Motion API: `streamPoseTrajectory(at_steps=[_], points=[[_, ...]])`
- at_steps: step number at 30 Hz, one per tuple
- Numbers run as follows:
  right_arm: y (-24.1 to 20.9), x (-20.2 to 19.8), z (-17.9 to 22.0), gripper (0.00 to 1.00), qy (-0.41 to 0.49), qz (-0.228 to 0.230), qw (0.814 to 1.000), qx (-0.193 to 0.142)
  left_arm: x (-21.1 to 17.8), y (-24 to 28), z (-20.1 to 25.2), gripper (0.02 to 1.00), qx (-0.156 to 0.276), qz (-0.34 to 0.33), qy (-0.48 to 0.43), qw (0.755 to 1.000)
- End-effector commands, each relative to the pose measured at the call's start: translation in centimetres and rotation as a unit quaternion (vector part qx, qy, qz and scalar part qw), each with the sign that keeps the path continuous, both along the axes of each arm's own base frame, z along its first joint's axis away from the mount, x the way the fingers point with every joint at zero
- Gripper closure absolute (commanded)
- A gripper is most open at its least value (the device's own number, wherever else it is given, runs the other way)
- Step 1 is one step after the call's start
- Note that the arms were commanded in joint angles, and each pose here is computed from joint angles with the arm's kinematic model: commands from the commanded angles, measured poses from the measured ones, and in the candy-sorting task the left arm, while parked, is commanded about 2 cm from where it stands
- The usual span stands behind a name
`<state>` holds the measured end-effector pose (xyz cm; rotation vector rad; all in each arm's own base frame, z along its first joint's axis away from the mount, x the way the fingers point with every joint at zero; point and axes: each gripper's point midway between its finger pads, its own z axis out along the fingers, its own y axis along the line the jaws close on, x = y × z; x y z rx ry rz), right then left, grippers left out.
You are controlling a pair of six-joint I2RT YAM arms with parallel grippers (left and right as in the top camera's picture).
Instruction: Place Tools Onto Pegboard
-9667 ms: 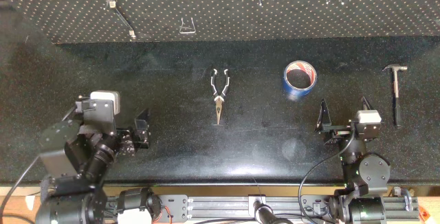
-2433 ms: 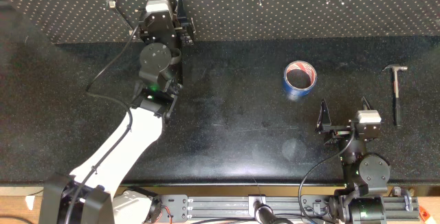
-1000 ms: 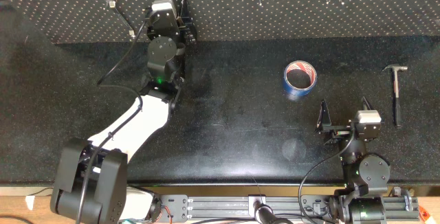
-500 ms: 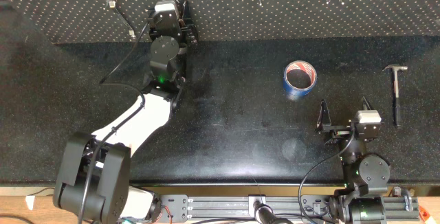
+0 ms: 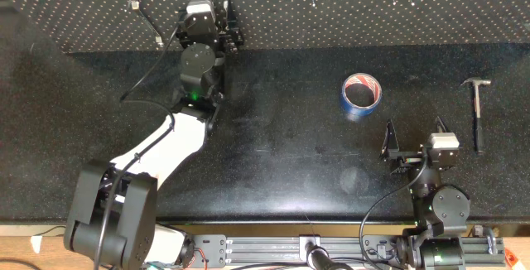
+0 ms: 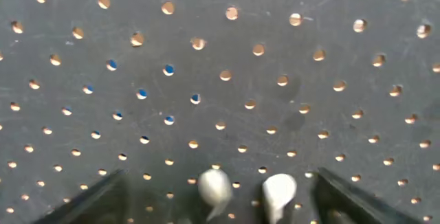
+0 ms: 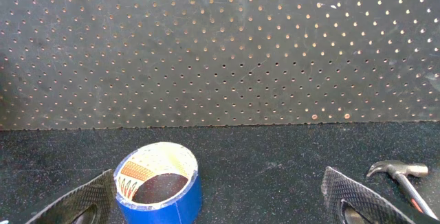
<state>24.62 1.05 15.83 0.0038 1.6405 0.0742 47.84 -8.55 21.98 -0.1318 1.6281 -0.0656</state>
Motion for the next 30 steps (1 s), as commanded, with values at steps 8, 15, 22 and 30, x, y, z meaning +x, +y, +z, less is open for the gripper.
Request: streamPoseTrajectory(at_steps=[8,15,22,30], points=[[-0.1,0.0,-0.2,0.025,0.001,-0.004,1.0,-0.004,-2.2,0.8,6.3,0.025,0.045,0.001,-0.043,0.998],[-0.1,0.0,-0.2,0.027,0.001,-0.004,1.0,-0.004,-9.6,4.2,8.9,0.025,0.128,0.005,0.042,0.991],[-0.1,0.0,-0.2,0.025,0.001,-0.004,1.0,-0.004,-19.9,13.0,4.9,0.025,0.193,0.06,0.207,0.957],[-0.1,0.0,-0.2,0.025,0.001,-0.004,1.0,-0.004,-22.1,11.1,3.9,0.023,0.151,-0.021,0.217,0.964]])
